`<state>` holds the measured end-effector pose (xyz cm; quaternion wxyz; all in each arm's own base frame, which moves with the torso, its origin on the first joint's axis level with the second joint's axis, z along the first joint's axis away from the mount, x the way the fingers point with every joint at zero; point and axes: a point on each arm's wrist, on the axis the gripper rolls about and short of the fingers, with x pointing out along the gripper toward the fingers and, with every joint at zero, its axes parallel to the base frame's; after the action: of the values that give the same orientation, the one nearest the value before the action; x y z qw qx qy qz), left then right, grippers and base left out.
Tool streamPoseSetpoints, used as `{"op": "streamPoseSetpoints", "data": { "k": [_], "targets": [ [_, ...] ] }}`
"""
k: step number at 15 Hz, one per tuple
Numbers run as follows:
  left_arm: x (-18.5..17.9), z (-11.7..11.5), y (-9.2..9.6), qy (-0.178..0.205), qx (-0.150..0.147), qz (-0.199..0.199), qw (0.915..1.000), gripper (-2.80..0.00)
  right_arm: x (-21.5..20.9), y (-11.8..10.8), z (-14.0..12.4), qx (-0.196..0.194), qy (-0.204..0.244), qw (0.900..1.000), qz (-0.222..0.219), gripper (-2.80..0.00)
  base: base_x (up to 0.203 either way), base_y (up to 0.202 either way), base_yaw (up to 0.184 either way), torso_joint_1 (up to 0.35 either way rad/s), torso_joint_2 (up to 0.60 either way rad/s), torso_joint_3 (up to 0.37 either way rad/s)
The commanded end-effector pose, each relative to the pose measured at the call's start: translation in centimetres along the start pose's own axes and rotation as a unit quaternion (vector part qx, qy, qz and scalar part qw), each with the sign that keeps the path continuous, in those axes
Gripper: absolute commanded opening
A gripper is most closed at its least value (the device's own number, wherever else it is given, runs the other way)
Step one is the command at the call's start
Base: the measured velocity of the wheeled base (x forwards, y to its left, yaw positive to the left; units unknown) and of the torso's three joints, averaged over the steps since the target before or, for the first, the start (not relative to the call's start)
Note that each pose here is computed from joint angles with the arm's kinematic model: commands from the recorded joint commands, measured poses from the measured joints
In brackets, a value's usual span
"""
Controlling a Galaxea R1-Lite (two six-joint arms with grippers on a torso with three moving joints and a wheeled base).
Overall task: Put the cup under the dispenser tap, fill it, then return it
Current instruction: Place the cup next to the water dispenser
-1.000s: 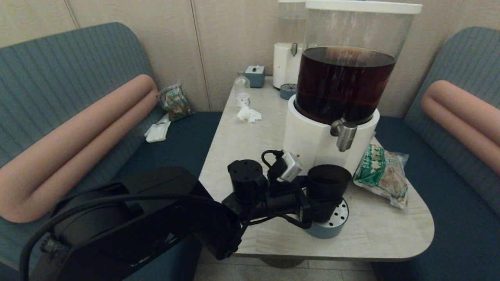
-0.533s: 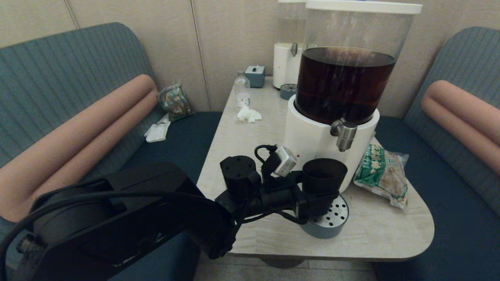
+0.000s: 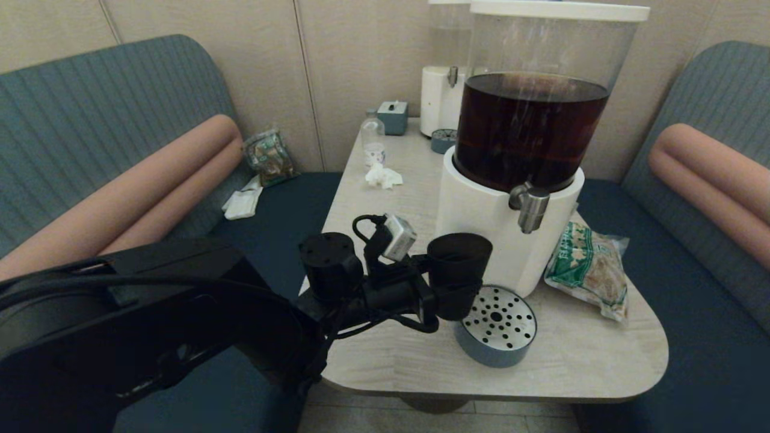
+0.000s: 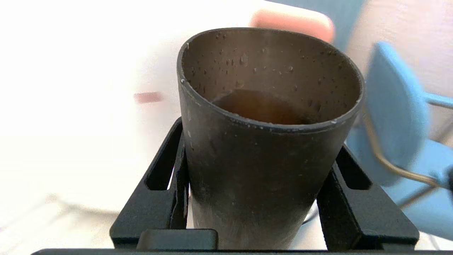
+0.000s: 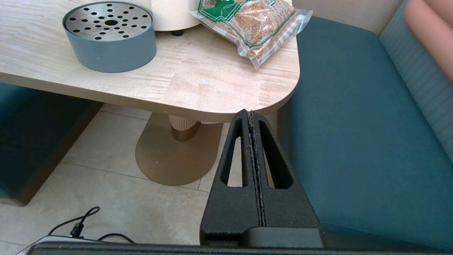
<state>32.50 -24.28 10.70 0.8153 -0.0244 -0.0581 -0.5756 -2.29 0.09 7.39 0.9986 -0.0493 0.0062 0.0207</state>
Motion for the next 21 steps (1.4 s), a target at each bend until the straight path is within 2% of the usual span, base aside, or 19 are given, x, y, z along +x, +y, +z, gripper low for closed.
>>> {"op": "streamPoseSetpoints", "data": {
  "k": [1,7,9,16,21],
  "targets": [
    [-2.1,1.1,1.1,-0.008,0.005,0.025,0.9996,-2.8,0.0,0.0,0.0,0.0,0.0,1.0,0.0,-2.8,0.0,0.0,0.0,0.0,0.0,0.0],
    [-6.5,1.3,5.6,-0.014,0.016,0.097,0.9951,-2.8,0.0,0.0,0.0,0.0,0.0,1.0,0.0,-2.8,0.0,0.0,0.0,0.0,0.0,0.0],
    [-7.4,0.7,7.0,-0.009,0.016,0.112,0.9935,-2.8,0.0,0.0,0.0,0.0,0.0,1.0,0.0,-2.8,0.0,0.0,0.0,0.0,0.0,0.0],
    [-7.6,-3.5,12.5,-0.011,0.02,0.149,0.9885,-2.8,0.0,0.0,0.0,0.0,0.0,1.0,0.0,-2.8,0.0,0.0,0.0,0.0,0.0,0.0],
    [-8.8,-5.4,15.0,-0.01,0.023,0.176,0.984,-2.8,0.0,0.0,0.0,0.0,0.0,1.0,0.0,-2.8,0.0,0.0,0.0,0.0,0.0,0.0]
  ]
}}
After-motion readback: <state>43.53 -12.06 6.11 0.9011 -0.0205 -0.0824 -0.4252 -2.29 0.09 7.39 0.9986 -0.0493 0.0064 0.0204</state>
